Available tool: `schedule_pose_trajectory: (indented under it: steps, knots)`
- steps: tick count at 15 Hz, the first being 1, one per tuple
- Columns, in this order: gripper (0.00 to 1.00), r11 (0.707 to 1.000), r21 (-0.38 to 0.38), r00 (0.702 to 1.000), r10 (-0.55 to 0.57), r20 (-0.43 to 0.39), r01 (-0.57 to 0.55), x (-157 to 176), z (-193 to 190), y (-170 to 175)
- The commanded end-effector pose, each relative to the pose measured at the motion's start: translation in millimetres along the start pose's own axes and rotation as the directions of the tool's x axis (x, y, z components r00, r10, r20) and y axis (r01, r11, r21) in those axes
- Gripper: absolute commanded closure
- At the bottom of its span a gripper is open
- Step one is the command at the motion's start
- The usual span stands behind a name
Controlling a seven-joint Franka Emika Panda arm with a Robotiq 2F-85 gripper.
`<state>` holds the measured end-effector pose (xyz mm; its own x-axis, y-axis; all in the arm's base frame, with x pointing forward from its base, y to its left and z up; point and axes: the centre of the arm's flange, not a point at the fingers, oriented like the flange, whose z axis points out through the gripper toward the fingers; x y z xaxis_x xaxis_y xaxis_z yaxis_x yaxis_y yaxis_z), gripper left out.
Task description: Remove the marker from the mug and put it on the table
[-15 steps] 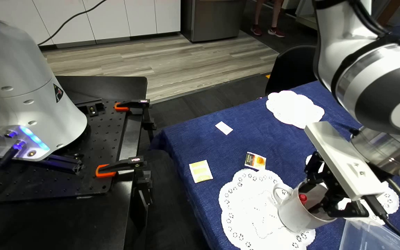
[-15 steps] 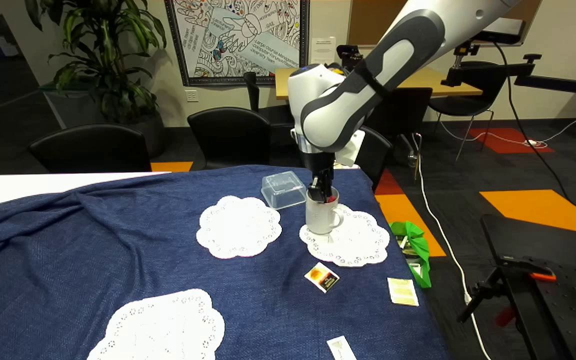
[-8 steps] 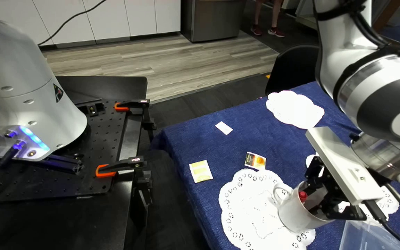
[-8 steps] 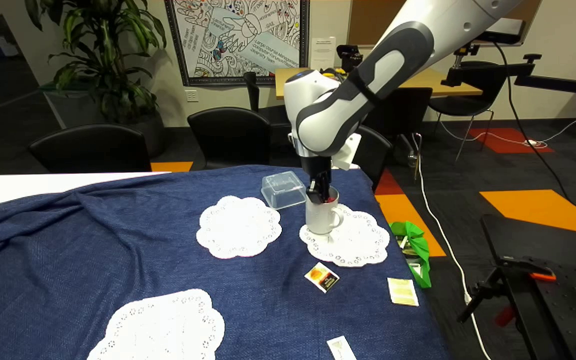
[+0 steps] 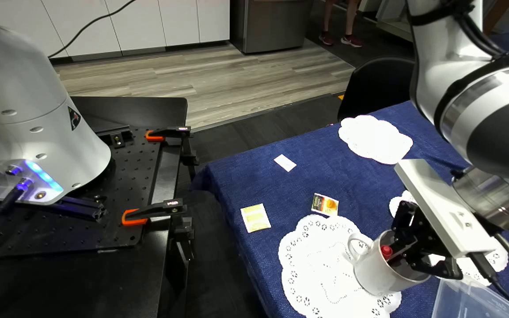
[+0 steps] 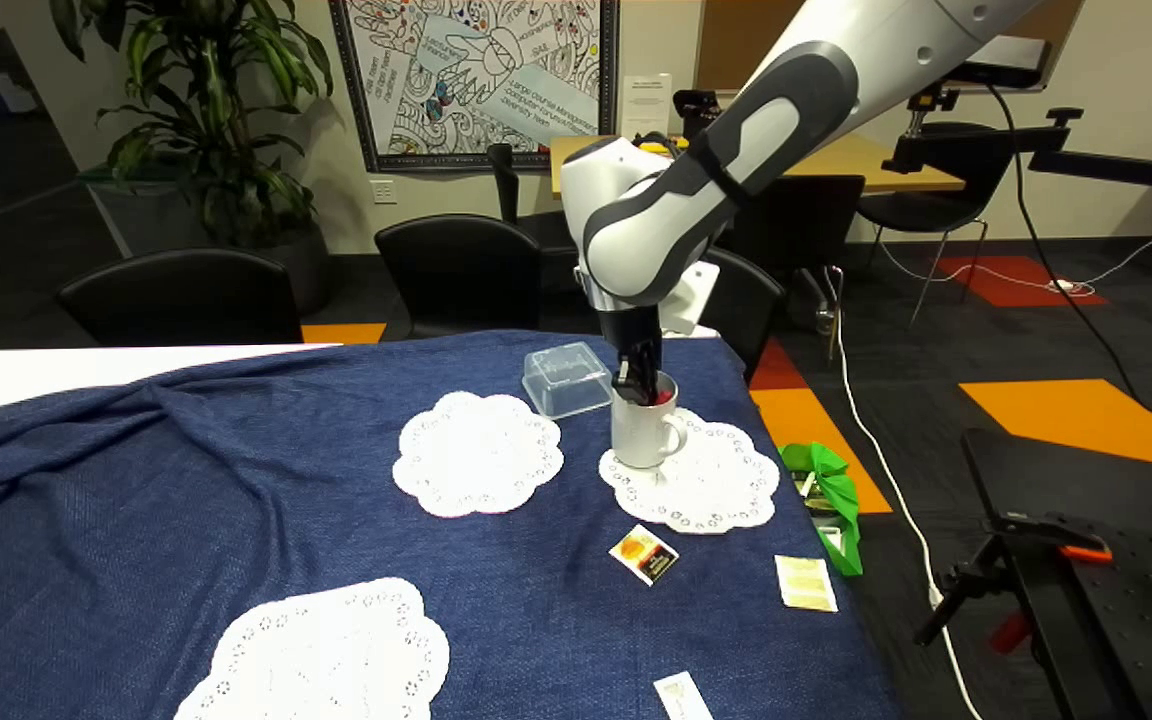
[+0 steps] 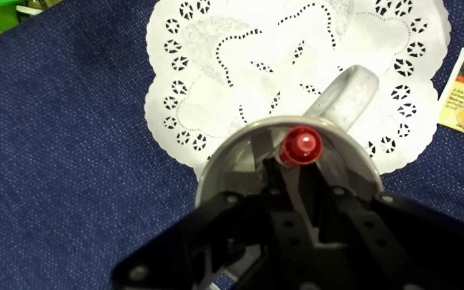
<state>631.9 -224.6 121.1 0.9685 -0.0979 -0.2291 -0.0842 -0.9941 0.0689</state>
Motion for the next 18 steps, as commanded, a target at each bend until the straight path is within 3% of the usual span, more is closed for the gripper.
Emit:
schedule_pose_trajectory:
  steps: [1, 10, 18]
  knots:
    - [0.96, 0.998, 0.032, 0.998, 0.059, 0.018, -0.059, -1.6, -14.5, 2.3]
    - [0.96, 0.991, 0.04, 0.991, 0.122, 0.049, -0.124, -26.1, -56.1, 9.3]
    - [0.96, 0.994, 0.031, 0.992, 0.107, -0.065, -0.105, -57.5, -128.1, 7.9]
